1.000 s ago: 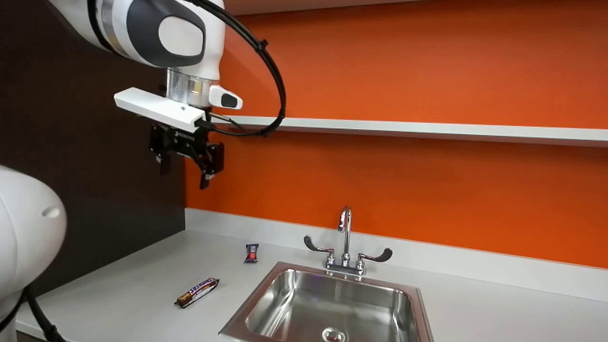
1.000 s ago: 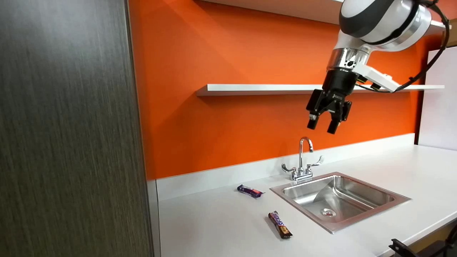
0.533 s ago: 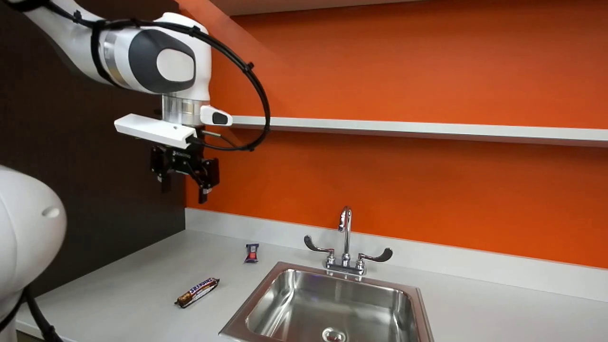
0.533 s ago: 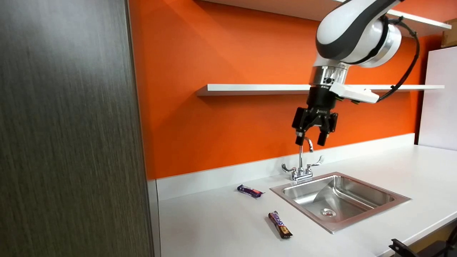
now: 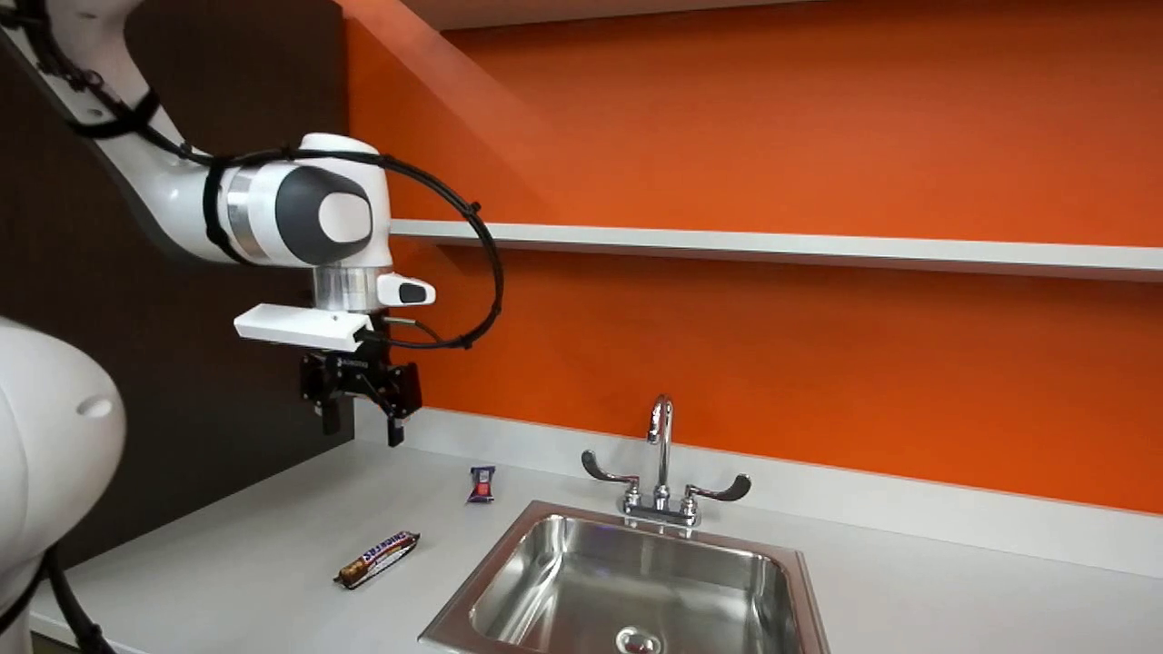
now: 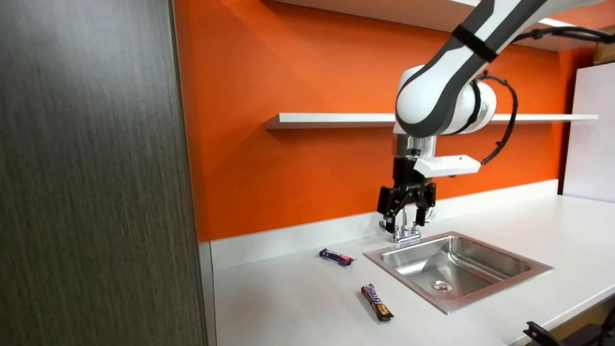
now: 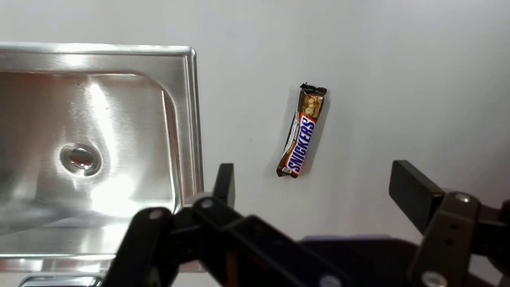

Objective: Put the candy bar on the shelf

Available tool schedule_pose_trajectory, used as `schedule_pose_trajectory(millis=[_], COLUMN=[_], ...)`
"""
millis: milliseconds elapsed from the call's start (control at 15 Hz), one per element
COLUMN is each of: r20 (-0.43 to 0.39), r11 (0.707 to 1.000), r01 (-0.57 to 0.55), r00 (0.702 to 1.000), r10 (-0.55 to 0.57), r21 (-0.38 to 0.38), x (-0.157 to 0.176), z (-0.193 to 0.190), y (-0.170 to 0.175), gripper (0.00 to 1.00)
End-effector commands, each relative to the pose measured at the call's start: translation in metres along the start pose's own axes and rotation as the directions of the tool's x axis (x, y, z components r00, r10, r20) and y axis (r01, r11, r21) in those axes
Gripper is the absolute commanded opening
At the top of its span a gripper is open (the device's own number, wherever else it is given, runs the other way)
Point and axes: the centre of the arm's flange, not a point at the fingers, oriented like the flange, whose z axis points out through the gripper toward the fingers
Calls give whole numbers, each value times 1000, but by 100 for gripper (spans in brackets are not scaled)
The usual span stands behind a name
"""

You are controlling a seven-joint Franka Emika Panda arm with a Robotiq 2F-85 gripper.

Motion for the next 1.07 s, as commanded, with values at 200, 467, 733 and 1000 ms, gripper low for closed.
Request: schedule_pose_trajectory(millis=[200,467,733,1000], r20=[56,85,124,155], r11=[1000,1000,999,996], r01=[-9,-27,-47,-86], r00=[998,996,991,985], r10=[10,27,45,82], r21=[-23,3,9,22], x=[37,50,61,68], z=[76,108,132,152], y=[-11,-13,-15,-21], gripper=[100,100,100,100])
